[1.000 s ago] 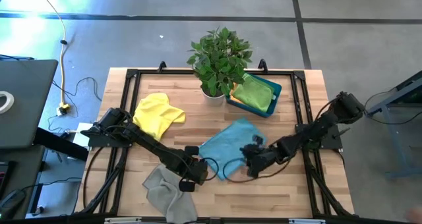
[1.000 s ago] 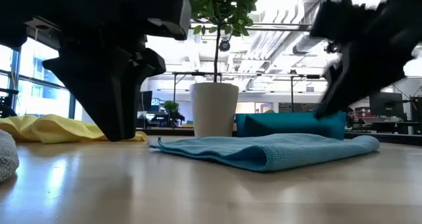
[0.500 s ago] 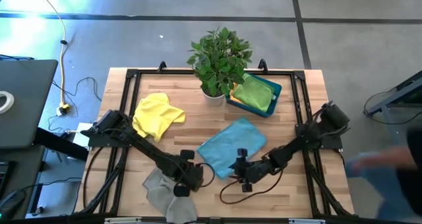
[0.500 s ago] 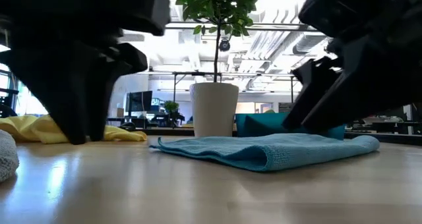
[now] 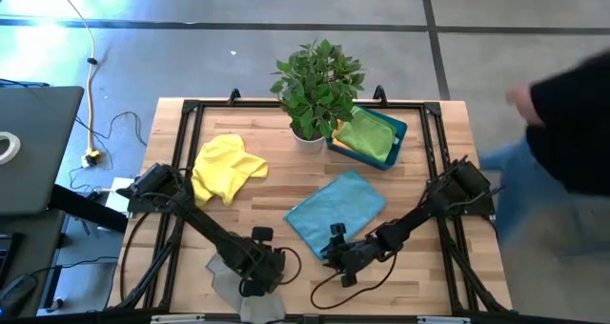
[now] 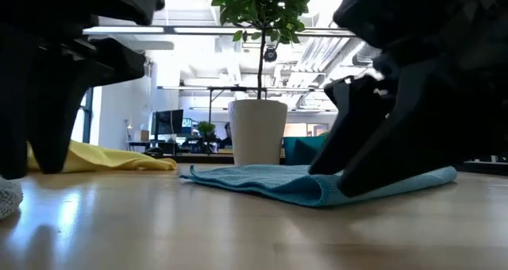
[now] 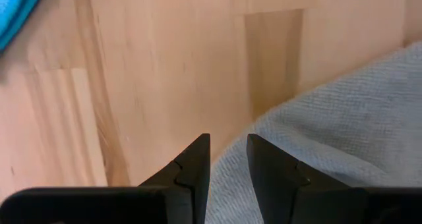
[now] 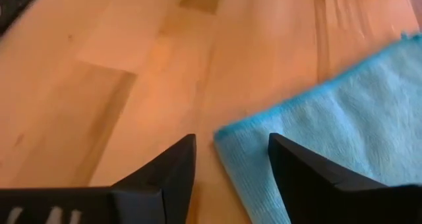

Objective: Fold microfiber towels
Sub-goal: Fold the blue towel

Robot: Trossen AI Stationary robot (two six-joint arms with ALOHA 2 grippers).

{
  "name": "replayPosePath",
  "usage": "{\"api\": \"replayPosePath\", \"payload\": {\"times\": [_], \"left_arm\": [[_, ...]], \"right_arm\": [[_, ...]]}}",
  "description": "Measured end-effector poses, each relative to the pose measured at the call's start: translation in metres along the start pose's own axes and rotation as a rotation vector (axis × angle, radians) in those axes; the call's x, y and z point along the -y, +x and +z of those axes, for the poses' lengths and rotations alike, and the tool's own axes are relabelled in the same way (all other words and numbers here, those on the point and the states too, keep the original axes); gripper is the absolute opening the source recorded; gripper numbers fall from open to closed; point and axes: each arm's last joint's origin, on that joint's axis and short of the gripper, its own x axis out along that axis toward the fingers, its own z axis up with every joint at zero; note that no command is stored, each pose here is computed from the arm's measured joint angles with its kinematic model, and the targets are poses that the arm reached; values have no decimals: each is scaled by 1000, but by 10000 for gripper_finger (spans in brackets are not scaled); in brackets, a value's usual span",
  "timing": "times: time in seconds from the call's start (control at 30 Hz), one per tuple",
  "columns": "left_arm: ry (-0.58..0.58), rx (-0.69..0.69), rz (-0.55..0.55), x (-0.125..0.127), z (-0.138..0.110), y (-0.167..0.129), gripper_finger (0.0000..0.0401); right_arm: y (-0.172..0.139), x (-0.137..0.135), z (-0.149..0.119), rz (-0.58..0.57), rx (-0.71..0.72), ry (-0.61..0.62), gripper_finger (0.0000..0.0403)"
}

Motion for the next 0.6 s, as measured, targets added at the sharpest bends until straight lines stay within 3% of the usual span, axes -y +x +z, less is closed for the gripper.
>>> {"api": "replayPosePath", "payload": {"times": [0.33, 0.6], "left_arm": [[-24, 3, -6, 9, -5, -2, 90], [-8, 5, -9, 14, -9, -3, 90]], "right_arm": [[1, 8, -8, -66, -60, 79, 139], [2, 11, -9, -58, -91, 117, 49]]}}
